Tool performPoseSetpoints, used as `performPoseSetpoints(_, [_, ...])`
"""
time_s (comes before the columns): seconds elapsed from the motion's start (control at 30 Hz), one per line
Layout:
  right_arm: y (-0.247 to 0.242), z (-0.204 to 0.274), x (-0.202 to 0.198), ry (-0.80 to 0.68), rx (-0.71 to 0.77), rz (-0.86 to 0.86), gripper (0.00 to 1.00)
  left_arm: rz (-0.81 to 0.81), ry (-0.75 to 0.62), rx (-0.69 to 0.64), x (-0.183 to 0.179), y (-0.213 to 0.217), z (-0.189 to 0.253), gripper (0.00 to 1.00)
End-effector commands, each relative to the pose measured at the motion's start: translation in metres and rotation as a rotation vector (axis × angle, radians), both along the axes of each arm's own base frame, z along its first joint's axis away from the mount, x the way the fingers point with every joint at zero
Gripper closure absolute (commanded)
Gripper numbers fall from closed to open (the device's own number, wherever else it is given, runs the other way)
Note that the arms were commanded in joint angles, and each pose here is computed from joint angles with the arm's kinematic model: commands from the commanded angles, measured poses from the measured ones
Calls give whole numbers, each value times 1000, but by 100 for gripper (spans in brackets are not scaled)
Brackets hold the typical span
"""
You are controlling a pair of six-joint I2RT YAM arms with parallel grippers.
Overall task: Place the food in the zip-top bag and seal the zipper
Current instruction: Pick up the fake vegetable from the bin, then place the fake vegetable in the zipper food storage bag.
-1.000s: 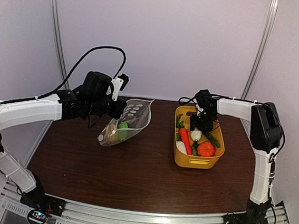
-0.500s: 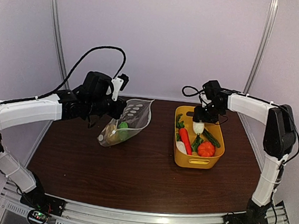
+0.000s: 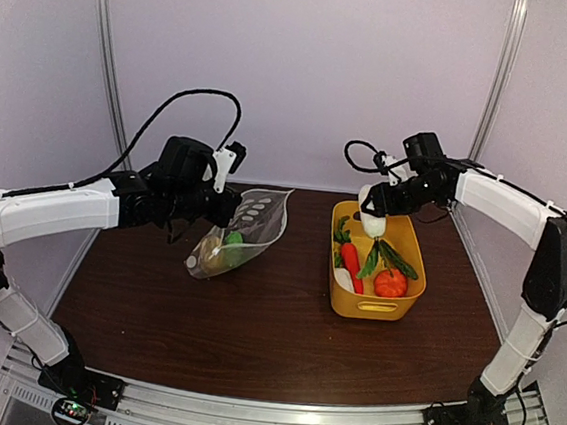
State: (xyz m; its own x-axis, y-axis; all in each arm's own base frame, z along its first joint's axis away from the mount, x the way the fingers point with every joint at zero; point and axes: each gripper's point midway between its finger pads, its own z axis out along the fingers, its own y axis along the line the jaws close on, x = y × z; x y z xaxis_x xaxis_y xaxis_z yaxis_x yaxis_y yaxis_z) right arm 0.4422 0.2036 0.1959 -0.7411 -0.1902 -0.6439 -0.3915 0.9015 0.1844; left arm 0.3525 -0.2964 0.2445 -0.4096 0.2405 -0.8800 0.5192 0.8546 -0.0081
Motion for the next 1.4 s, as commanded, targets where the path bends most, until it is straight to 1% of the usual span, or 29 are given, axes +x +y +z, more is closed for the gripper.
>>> performPoseSetpoints(0.0, [22,42,-20,-77,93,204,46,-30,-21,-17,5,-7,1,100])
performPoseSetpoints(0.13, [30,68,-31,-135,140,274,50,-56,0,-20,4,-14,2,100])
performPoseSetpoints(0.2, [34,81,-35,-166,165,306,53,-65,11,-32,4,-18,5,100])
performPoseSetpoints(0.27, [40,96,-39,-198,198,348,54,-76,19,-42,3,-21,9,100])
performPoseSetpoints(0.37, [45,119,-44,-266,241,381,55,-85,36,-53,2,-24,15,100])
performPoseSetpoints(0.43, [48,132,-48,-314,265,399,59,-86,47,-68,2,-26,19,100])
performPoseSetpoints(0.5, [52,140,-51,-342,299,408,65,-86,66,-89,1,-28,22,100])
performPoseSetpoints(0.6, [64,146,-59,-352,355,441,66,-95,106,-117,-1,-34,21,100])
performPoseSetpoints(0.7, [78,151,-68,-364,371,482,66,-110,134,-140,-4,-40,20,100])
performPoseSetpoints(0.87, [98,172,-87,-417,406,555,73,-114,140,-156,-5,-47,24,100])
performPoseSetpoints(0.9, [103,177,-92,-428,414,573,74,-136,149,-167,-8,-51,26,100])
performPoseSetpoints(0.93, [109,182,-96,-439,422,591,76,-147,155,-171,-9,-54,26,100])
performPoseSetpoints(0.97, [114,189,-100,-451,429,607,82,-153,158,-172,-9,-56,28,100])
performPoseSetpoints(1.0, [119,195,-104,-463,435,622,83,-156,163,-171,-9,-57,28,100])
performPoseSetpoints(1.03, [124,200,-107,-475,442,640,87,-160,169,-170,-9,-59,28,100])
performPoseSetpoints(1.13, [138,213,-115,-525,472,682,100,-168,184,-174,-10,-62,28,100])
performPoseSetpoints(1.27, [157,232,-124,-543,547,724,100,-170,203,-193,-11,-65,28,100])
performPoseSetpoints(1.37, [168,250,-126,-584,593,740,100,-170,216,-214,-11,-67,31,100])
